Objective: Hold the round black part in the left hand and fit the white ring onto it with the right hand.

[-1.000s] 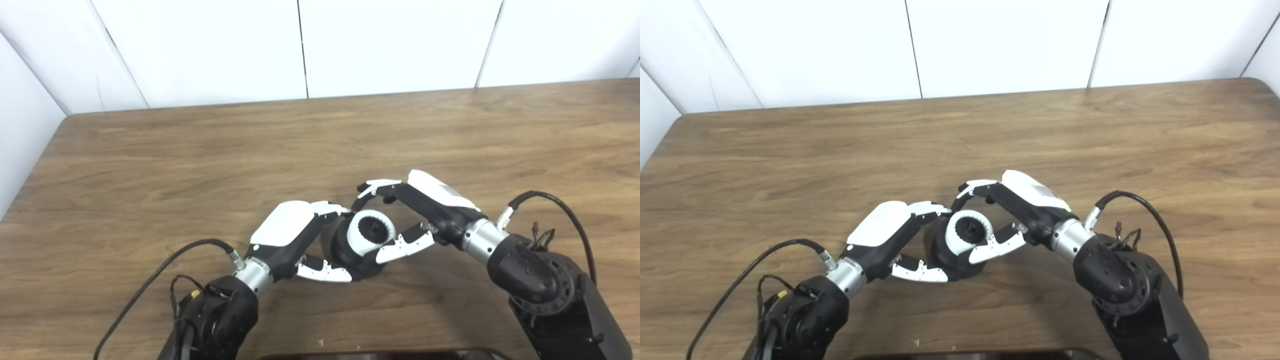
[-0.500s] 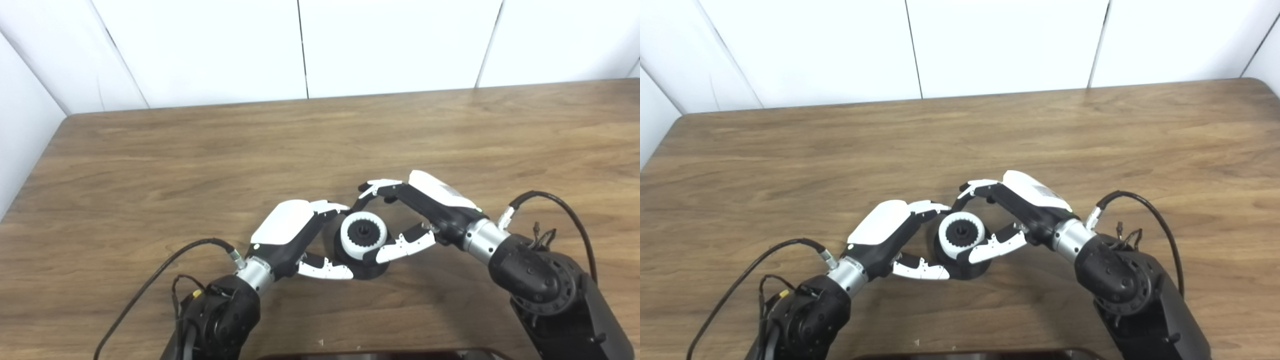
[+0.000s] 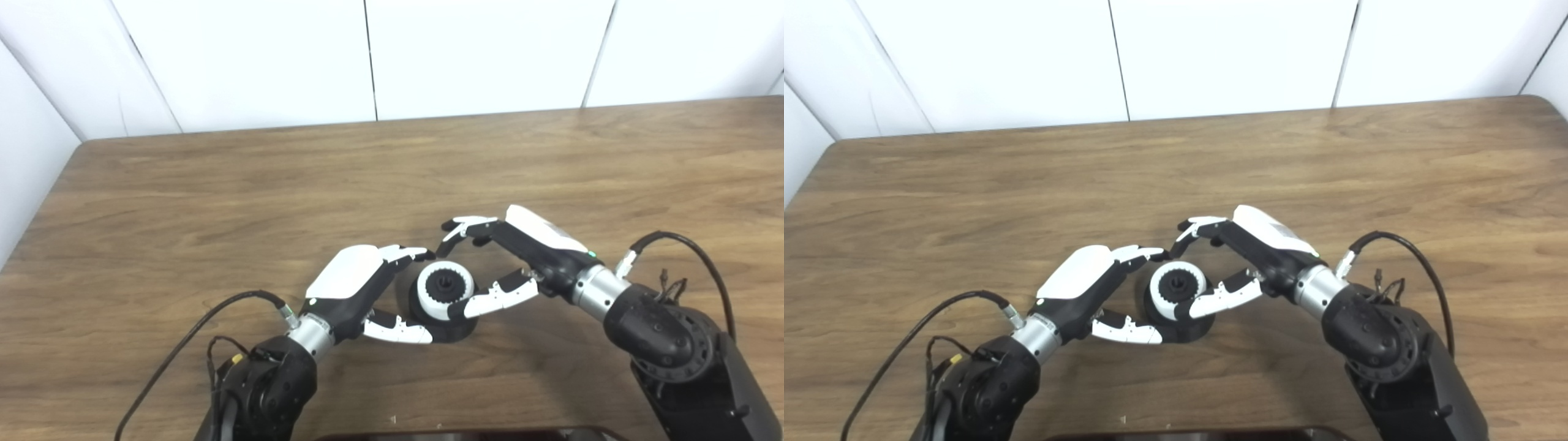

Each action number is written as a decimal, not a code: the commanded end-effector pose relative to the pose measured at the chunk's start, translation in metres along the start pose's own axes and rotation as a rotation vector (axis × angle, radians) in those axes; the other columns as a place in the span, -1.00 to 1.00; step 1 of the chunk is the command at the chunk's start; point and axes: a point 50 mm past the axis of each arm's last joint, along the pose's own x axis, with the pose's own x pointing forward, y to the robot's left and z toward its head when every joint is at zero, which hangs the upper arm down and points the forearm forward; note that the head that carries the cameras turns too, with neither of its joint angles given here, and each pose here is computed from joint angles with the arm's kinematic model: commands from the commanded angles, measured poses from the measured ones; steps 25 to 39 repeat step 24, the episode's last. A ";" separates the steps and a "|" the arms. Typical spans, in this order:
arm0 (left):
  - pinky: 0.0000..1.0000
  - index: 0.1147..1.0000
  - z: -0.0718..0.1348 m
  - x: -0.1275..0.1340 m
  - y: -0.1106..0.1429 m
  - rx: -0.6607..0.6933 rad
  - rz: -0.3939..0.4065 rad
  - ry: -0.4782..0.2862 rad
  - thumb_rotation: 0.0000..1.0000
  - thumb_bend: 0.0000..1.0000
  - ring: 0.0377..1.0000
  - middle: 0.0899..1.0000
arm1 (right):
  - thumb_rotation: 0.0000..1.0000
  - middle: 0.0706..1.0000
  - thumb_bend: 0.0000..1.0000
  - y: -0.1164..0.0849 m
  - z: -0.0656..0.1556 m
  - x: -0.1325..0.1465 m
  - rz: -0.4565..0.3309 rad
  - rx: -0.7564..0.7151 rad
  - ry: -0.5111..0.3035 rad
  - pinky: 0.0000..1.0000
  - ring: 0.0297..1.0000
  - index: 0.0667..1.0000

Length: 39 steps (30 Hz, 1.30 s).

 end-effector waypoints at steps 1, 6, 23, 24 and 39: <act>0.64 0.70 -0.005 -0.004 0.018 0.002 0.047 0.014 0.11 0.86 0.85 0.74 | -0.14 0.73 0.68 -0.019 0.005 -0.001 -0.082 -0.003 -0.042 0.59 0.79 0.45; 0.66 0.78 -0.016 -0.018 0.033 -0.065 0.098 0.048 0.63 0.71 0.85 0.79 | -0.04 0.74 0.58 -0.021 -0.006 -0.007 -0.180 0.190 -0.034 0.61 0.76 0.62; 0.99 1.00 -0.031 -0.040 0.052 -0.829 0.588 0.002 1.00 0.21 0.99 1.00 | 0.50 0.98 -0.09 0.002 -0.032 -0.007 -0.526 0.764 -0.072 0.76 0.91 0.93; 1.00 1.00 -0.030 -0.041 0.052 -0.850 0.603 0.004 1.00 0.20 1.00 1.00 | 0.53 0.98 -0.12 0.004 -0.032 -0.008 -0.538 0.789 -0.066 0.79 0.93 0.94; 1.00 1.00 -0.030 -0.041 0.052 -0.850 0.603 0.004 1.00 0.20 1.00 1.00 | 0.53 0.98 -0.12 0.004 -0.032 -0.008 -0.538 0.789 -0.066 0.79 0.93 0.94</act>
